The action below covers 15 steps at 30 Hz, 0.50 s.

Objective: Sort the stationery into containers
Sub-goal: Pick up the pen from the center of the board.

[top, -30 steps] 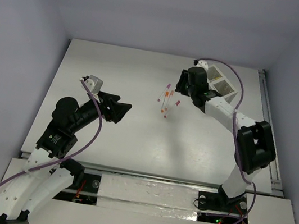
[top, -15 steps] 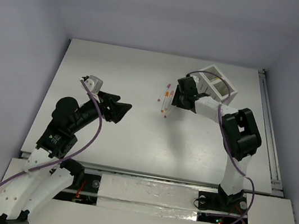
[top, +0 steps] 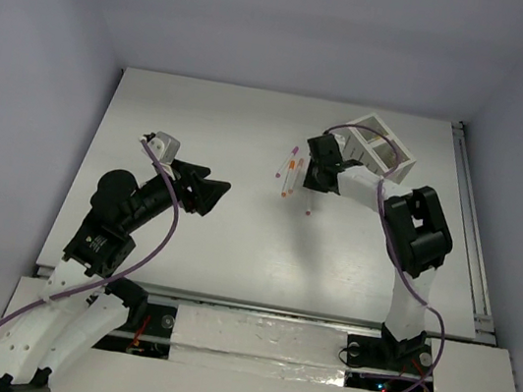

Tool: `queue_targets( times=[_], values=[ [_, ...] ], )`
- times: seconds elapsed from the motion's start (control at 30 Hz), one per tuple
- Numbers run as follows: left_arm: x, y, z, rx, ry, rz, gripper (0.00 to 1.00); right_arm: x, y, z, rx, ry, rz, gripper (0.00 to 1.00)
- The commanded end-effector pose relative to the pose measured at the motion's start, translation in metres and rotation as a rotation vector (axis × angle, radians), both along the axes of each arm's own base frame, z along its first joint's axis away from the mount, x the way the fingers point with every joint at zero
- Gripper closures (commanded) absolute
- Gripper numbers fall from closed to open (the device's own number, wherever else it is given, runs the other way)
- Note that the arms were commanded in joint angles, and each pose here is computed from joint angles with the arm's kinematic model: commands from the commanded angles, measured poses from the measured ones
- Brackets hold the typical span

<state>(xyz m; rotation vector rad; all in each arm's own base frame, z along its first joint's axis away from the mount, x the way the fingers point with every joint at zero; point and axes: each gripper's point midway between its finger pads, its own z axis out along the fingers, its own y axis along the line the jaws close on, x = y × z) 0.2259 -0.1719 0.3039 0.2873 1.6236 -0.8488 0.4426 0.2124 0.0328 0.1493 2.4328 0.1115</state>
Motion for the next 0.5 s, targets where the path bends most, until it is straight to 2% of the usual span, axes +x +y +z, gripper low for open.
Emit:
queue_targets(
  times=[0.0, 0.07, 0.17, 0.3, 0.47],
  values=[
    [-0.001, 0.0, 0.008, -0.007, -0.043, -0.001, 0.37, 0.003, 0.002, 0.009, -0.041, -0.002, 0.02, 0.65],
    [0.0, 0.0, 0.008, -0.005, -0.042, -0.001, 0.37, 0.002, 0.001, 0.008, -0.048, 0.006, 0.023, 0.56],
    [-0.001, 0.001, 0.008, -0.005, -0.045, -0.001, 0.37, -0.001, 0.002, 0.004, -0.049, 0.026, 0.045, 0.57],
    [-0.001, 0.001, 0.008, -0.005, -0.045, 0.001, 0.37, -0.007, 0.006, -0.007, -0.055, 0.078, 0.087, 0.73],
    [-0.002, 0.001, 0.01, -0.005, -0.049, 0.001, 0.37, -0.006, 0.003, 0.001, -0.076, 0.066, 0.094, 0.95]
  ],
)
